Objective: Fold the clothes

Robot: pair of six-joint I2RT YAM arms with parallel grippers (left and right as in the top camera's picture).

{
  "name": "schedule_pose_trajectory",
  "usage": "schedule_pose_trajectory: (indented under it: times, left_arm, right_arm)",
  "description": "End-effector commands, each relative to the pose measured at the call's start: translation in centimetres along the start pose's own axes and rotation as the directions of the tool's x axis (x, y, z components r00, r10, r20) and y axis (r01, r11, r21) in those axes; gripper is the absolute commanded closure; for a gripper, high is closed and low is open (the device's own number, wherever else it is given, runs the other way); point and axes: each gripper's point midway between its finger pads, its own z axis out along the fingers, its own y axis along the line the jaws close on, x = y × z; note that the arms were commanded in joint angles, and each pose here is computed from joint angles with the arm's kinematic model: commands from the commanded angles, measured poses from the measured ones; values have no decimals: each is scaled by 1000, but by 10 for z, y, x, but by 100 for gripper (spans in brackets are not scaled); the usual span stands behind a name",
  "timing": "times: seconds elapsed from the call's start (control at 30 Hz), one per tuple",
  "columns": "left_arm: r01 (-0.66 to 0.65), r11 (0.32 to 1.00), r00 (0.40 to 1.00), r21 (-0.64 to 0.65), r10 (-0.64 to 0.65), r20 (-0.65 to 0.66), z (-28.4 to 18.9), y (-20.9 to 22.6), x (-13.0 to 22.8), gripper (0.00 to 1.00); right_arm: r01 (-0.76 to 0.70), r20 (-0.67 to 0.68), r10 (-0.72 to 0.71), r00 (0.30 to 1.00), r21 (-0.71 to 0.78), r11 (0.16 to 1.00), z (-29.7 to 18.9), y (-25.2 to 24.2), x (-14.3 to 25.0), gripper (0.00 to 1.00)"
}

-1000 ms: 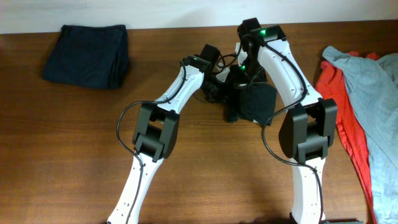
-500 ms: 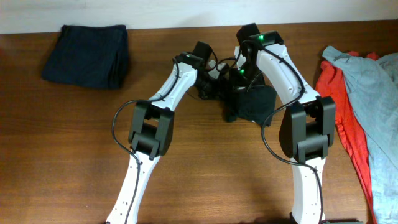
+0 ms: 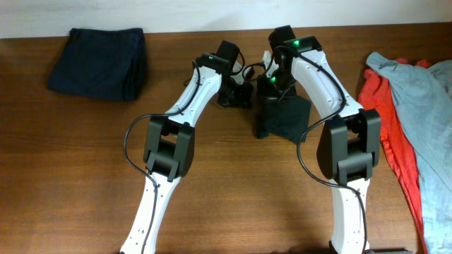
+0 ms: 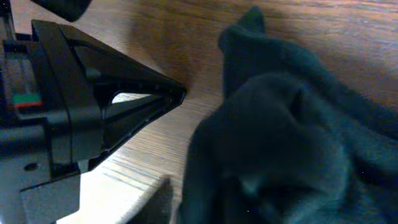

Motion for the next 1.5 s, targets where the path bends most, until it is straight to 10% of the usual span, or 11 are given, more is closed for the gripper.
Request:
schedule_pose_trajectory:
  times: [0.0,0.1,0.33,0.6,1.0,1.47]
  left_arm:
    - [-11,986,1000,-166,10,-5,-7,41,2,100]
    - [7,944,997,-331,20,75,-62,59,-16,99]
    - [-46,970,972,-239,98,212,-129,2,-40,100]
    - [-211,969,956,129,177,235,-116,-88,-40,100]
    - [-170,975,985,140,172,1,-30,-82,5,100]
    - [-107,983,990,-149,91,-111,-3,-4,22,100]
  right_arm:
    - [10,9,-9,1000,-53,999,-6,13,1,38]
    - [209,87,-193,977,-267,941,-32,47,-7,25]
    - [120,154,-83,985,-248,961,-91,1,-17,28]
    - [-62,-13,61,998,-88,994,-88,-73,22,96]
    - [-38,29,41,999,-82,996,-30,-93,13,96]
    - [-19,125,19,992,2,1000,21,-123,2,96]
